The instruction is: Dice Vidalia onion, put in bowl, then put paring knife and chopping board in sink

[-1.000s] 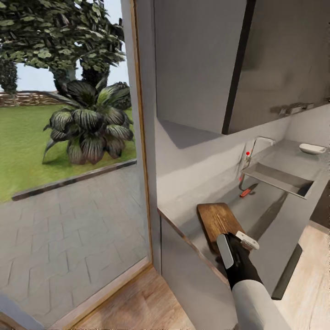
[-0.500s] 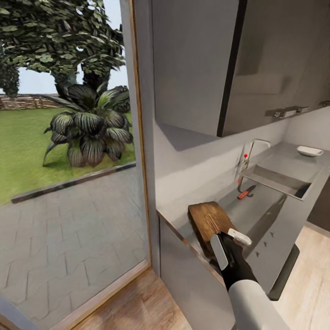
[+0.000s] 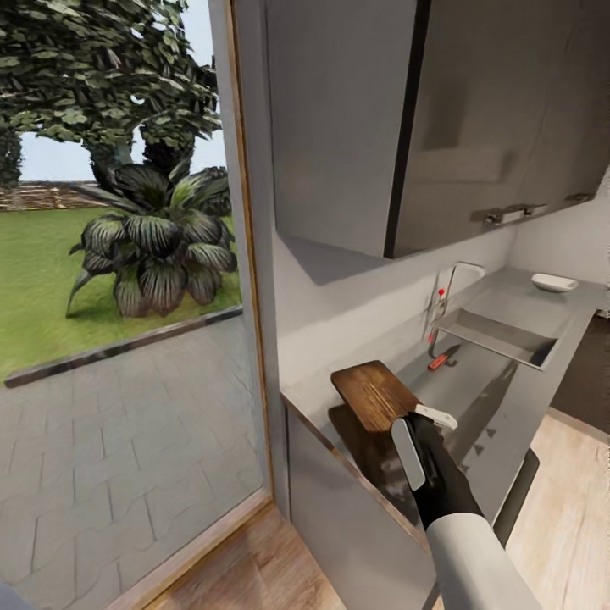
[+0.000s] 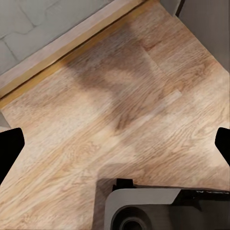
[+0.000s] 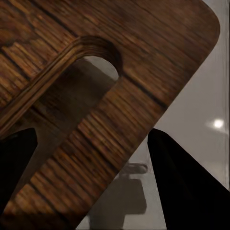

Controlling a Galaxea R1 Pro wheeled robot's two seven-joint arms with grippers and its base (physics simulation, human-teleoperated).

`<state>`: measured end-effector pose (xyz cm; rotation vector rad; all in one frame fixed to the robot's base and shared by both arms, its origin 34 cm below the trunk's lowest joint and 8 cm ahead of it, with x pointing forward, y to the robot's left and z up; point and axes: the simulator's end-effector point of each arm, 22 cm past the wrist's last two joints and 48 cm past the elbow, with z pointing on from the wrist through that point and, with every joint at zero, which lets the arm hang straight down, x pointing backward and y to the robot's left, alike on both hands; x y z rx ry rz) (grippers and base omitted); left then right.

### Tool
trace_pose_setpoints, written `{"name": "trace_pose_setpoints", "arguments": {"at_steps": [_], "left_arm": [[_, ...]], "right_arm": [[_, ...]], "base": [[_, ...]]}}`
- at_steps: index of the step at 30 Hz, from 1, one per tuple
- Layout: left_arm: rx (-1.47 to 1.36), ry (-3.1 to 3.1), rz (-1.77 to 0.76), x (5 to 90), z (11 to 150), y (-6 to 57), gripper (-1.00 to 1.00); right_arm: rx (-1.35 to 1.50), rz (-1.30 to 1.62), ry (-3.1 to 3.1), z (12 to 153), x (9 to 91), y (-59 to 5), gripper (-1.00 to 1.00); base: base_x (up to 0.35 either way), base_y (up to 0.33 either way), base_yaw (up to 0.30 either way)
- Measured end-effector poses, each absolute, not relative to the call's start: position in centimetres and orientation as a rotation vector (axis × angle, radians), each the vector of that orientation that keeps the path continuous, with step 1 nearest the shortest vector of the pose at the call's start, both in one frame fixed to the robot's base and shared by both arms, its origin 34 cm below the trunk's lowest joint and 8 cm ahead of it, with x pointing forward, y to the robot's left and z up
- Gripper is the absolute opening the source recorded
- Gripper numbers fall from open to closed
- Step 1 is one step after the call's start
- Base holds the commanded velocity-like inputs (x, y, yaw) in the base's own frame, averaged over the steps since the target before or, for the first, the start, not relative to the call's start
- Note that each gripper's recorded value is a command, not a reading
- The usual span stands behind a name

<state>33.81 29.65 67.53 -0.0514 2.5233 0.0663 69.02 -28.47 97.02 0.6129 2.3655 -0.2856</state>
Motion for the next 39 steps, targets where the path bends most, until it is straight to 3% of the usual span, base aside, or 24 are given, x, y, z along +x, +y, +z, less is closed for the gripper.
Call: {"name": "trace_pose_setpoints", "arguments": {"at_steps": [9,17,39], "left_arm": [[-0.055,2.584,0.068,30.9,66.2,29.7,1.00],[-0.057,2.573,0.063,31.2,66.4,29.4,1.00],[-0.060,2.543,0.060,32.2,67.0,29.3,1.00]], "right_arm": [[0.607,-0.302,2.355,97.9,69.0,-29.7,-1.00],[0.564,-0.230,2.370,98.3,69.3,-28.5,-1.00],[0.550,-0.211,2.341,100.1,69.5,-28.4,-1.00]], "base": [[0.000,-0.016,-0.102],[-0.028,-0.214,-0.009],[-0.208,-0.197,0.195]]}}
